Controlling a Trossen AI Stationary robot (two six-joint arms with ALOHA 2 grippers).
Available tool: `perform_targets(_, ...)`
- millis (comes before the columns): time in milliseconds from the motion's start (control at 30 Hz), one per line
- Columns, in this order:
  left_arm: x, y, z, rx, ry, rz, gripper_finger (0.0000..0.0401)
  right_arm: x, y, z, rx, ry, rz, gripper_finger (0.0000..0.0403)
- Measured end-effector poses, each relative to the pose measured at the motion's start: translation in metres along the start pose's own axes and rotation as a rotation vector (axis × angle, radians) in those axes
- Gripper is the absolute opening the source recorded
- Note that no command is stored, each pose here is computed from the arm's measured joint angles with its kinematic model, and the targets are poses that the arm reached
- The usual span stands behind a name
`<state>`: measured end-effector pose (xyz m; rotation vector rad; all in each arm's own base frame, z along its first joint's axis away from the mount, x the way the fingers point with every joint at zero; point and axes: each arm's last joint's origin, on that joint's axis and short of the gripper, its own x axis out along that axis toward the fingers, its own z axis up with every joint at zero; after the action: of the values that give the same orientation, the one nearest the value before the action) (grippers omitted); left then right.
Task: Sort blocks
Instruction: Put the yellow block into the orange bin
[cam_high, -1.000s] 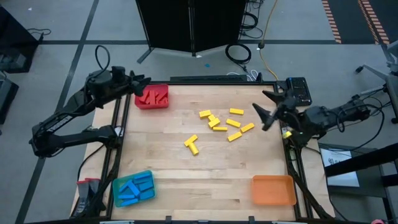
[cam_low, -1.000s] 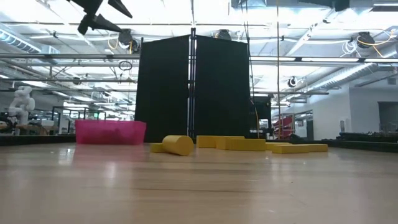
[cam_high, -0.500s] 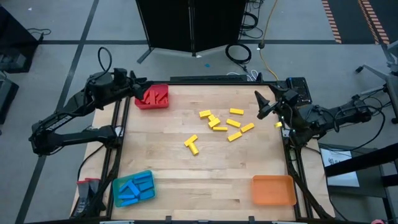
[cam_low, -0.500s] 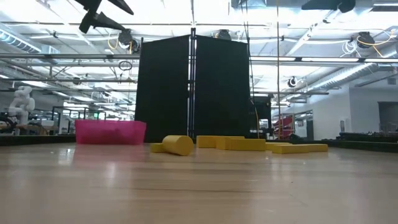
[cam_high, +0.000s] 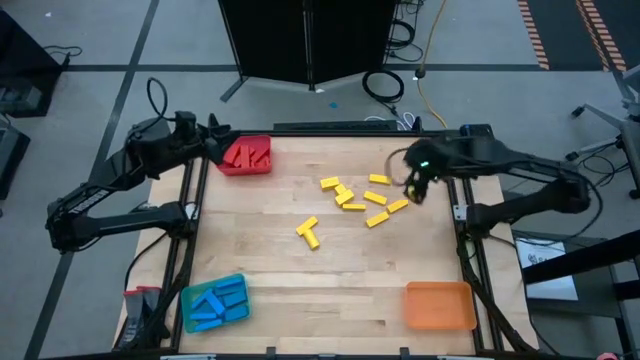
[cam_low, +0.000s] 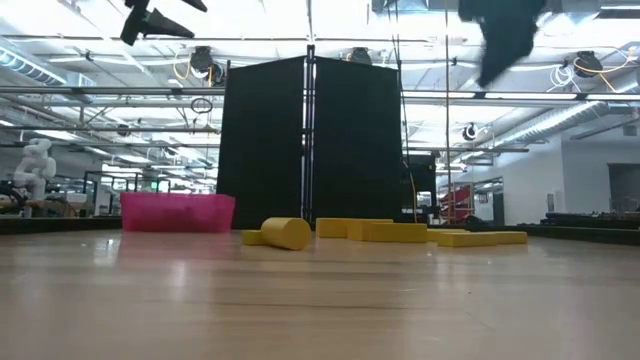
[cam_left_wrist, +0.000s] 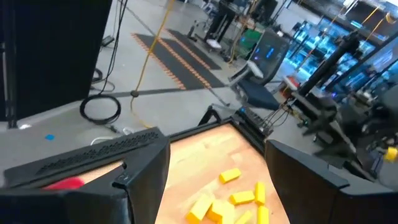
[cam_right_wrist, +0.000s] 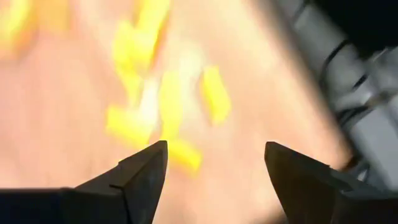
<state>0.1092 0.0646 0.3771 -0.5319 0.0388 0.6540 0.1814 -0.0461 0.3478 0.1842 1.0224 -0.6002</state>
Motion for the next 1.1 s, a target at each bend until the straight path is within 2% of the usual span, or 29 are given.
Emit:
perform_targets(67, 0.000, 0.001, -0.002, 0.003, 0.023, 0.013, 0.0267, 0.017, 0.005, -0.005, -0.098, 0.189, 0.050, 0.0264)
perform_targets(167, -0.001, 0.003, -0.006, 0.009, 0.061, 0.035, 0.0267, 0.040, 0.013, -0.010, -0.206, 0.317, 0.085, 0.0264)
perform_targets(333, 0.001, 0.006, -0.011, 0.007, 0.093, 0.052, 0.0267, 0.082, 0.024, -0.019, -0.376, 0.335, 0.119, 0.0266)
perform_targets(500, 0.001, 0.006, -0.011, 0.006, 0.093, 0.053, 0.0267, 0.112, 0.036, -0.034, -0.586, 0.297, 0.257, 0.0267)
perform_targets(633, 0.001, 0.006, -0.011, 0.006, 0.093, 0.053, 0.0267, 0.129, 0.040, -0.048, -0.769, 0.324, 0.257, 0.0267)
perform_targets(1100, 0.001, 0.006, -0.011, 0.005, 0.092, 0.053, 0.0267, 0.186, 0.047, -0.055, -0.821, 0.382, 0.248, 0.0267)
